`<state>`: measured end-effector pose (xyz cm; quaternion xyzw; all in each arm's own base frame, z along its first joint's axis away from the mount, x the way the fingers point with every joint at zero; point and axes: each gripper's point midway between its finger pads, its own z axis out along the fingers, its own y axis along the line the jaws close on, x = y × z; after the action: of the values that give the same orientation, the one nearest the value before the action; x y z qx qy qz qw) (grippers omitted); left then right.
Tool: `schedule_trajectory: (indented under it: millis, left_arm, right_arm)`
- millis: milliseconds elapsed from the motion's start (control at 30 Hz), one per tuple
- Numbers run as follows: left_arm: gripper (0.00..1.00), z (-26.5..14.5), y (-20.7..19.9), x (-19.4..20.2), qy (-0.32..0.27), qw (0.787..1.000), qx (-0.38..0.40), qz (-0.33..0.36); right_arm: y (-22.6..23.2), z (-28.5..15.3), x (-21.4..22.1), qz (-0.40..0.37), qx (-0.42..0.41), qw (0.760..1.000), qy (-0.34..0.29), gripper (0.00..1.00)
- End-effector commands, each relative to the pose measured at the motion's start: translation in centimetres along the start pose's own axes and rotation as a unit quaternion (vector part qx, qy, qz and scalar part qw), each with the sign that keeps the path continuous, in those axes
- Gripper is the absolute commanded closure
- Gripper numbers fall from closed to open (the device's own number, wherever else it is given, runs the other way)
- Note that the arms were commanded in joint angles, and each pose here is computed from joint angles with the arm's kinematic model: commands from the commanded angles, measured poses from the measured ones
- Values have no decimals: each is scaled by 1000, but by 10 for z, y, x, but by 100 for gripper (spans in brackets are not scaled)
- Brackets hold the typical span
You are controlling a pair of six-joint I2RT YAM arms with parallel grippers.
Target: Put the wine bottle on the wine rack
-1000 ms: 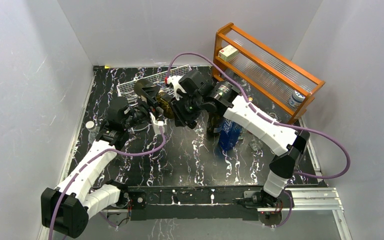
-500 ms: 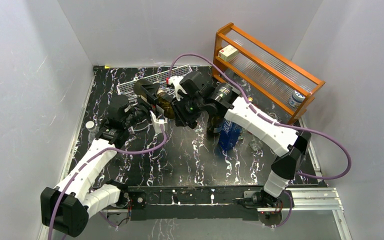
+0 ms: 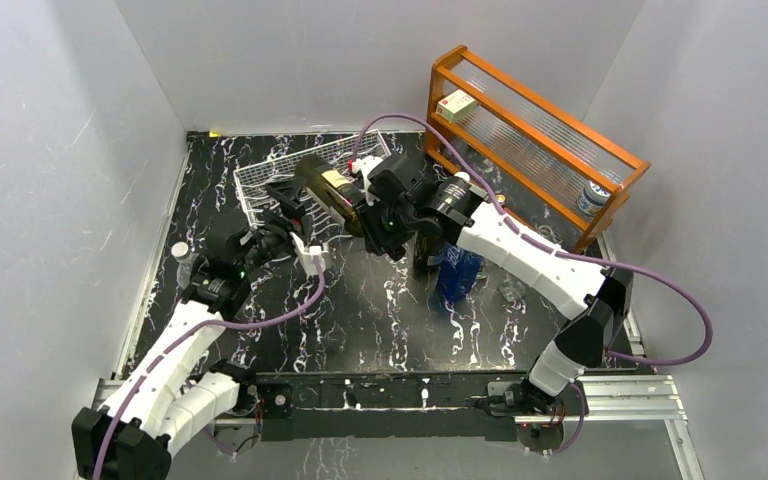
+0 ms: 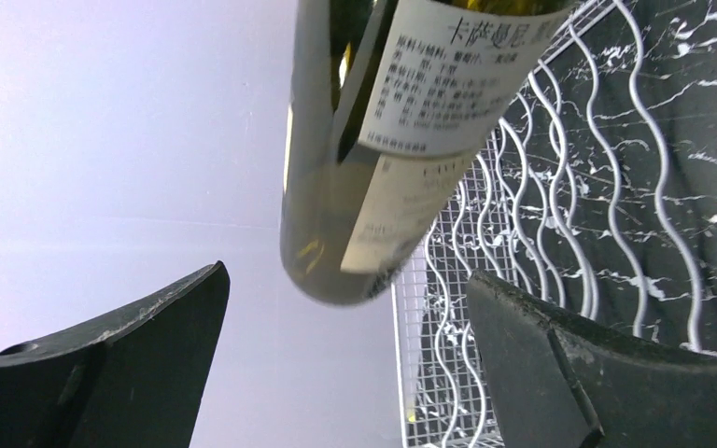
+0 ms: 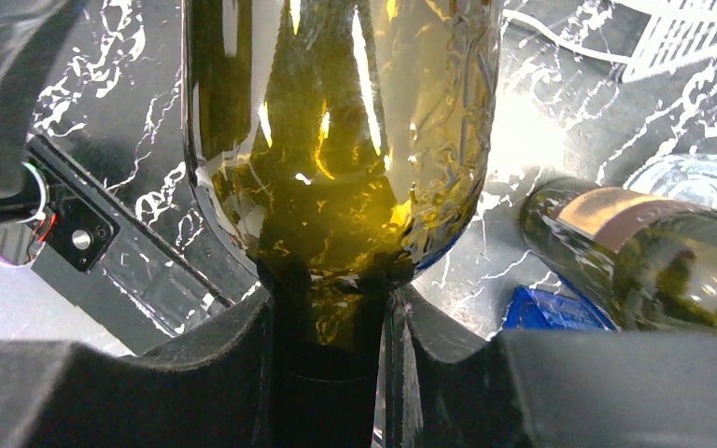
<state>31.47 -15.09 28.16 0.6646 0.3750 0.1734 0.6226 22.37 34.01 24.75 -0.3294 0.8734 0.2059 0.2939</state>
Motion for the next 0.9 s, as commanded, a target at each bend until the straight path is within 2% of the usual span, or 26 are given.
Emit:
schedule_trajectory:
  millis: [0, 67, 133, 200, 300, 367, 433, 533, 667, 800, 867]
  left_arm:
    - [2, -14, -5, -10, -10, 997, -14, -72]
    - [2, -20, -3, -14, -14, 992, -24, -120]
    - [2, -26, 3, -10, 6, 982, -47, -183]
    - [2, -36, 23, 2, 42, 957, -106, -266]
    - [2, -52, 50, 15, 78, 897, -192, -391]
    - [2, -63, 62, 24, 102, 837, -241, -481]
    - [2, -68, 66, 27, 124, 796, -253, -537]
    - [2, -75, 65, 21, 165, 794, -203, -548]
    - [2, -92, 85, 35, 218, 770, -243, -548]
    - [2, -95, 99, 17, 209, 760, -209, -579]
    - [2, -95, 104, 8, 202, 740, -199, -610]
  right_arm:
    - [6, -40, -66, 14, -15, 989, -145, 100]
    - [6, -38, -64, 17, -16, 989, -143, 100]
    - [7, -40, -63, 13, -20, 989, -145, 100]
    - [11, -50, -63, -2, -34, 987, -155, 100]
    - [13, -56, -59, -8, -42, 987, -154, 100]
    - [20, -56, -52, -7, -62, 988, -143, 100]
    - [27, -54, -42, -8, -85, 988, -130, 100]
    - [39, -55, -30, -26, -98, 987, -124, 100]
    - [46, -53, -18, -23, -91, 989, -116, 100]
    - [65, -45, 5, -21, -107, 989, -103, 100]
    - [75, -42, 15, -16, -117, 988, -101, 100]
